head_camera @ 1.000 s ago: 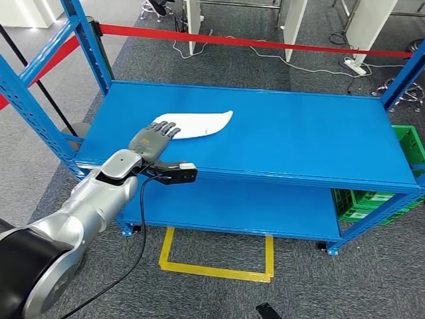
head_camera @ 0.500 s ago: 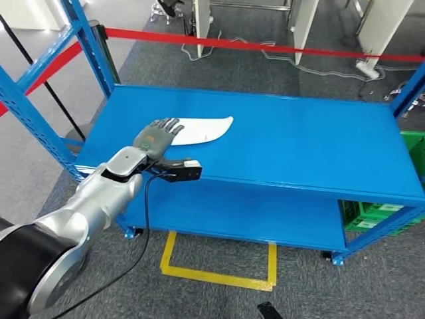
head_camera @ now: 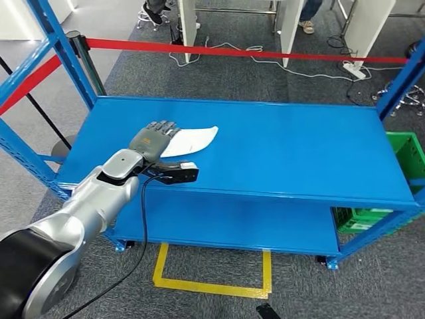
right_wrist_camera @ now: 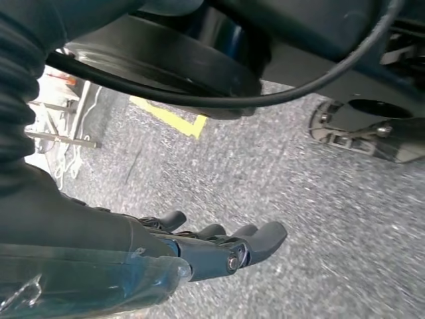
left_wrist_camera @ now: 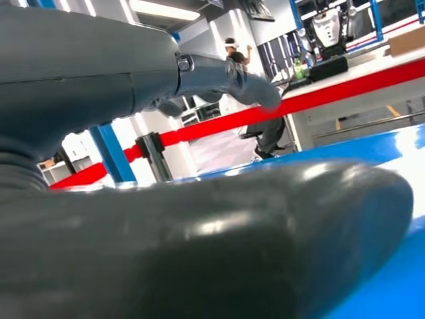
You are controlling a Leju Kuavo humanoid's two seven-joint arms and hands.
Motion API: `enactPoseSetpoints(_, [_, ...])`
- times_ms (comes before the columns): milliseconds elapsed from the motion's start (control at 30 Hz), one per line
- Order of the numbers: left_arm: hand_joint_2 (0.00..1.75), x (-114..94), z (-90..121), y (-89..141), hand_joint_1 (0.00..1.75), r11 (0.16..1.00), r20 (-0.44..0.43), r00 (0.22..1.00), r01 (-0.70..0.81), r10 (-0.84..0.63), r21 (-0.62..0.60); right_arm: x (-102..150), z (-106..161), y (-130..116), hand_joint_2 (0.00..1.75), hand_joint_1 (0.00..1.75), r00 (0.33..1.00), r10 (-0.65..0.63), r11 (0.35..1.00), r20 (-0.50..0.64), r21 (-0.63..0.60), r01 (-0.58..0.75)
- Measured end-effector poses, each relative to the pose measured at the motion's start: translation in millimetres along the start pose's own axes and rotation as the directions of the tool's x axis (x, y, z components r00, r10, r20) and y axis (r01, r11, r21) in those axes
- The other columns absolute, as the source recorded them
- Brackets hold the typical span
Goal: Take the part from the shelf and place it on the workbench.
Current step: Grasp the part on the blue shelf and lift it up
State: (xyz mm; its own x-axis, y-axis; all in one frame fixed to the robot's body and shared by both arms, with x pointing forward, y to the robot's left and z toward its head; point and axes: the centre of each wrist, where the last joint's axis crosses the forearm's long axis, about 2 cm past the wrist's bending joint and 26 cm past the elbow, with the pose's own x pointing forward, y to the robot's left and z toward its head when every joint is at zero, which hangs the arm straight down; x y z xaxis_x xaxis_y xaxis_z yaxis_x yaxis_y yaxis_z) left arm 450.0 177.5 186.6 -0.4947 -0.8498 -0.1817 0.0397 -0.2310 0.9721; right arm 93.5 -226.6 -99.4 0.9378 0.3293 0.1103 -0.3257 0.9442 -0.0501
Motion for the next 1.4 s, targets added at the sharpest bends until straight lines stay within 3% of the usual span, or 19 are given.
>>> enactPoseSetpoints(333, [0.0,2.4,1.8,-5.8,0.0,1.0,0.005,1.0,0.003,-0.003,-0.013,5.9,0.6,-2.3,1.75,0.0,1.0,-0.011,1.0,0.015,-0.002,0.011])
enactPoseSetpoints(467, [1.75,2.8,2.1,-7.0,0.0,1.0,0.006,1.0,-0.007,0.007,-0.014,3.8,0.4,-1.3,1.75,0.0,1.0,-0.012,1.0,0.012,0.0,0.012])
enactPoseSetpoints(933, [1.75,-0.6,0.1,-2.6,0.0,0.993,0.025,0.999,-0.039,0.042,-0.115,1.5,0.2,-0.3,1.75,0.0,1.0,-0.002,1.0,0.007,0.0,0.002])
enactPoseSetpoints(1400, [1.75,-3.8,1.9,-5.9,0.0,0.991,0.018,0.999,-0.049,0.051,-0.128,1.3,0.1,-0.5,1.75,0.0,1.0,0.0,1.0,0.004,0.0,0.0])
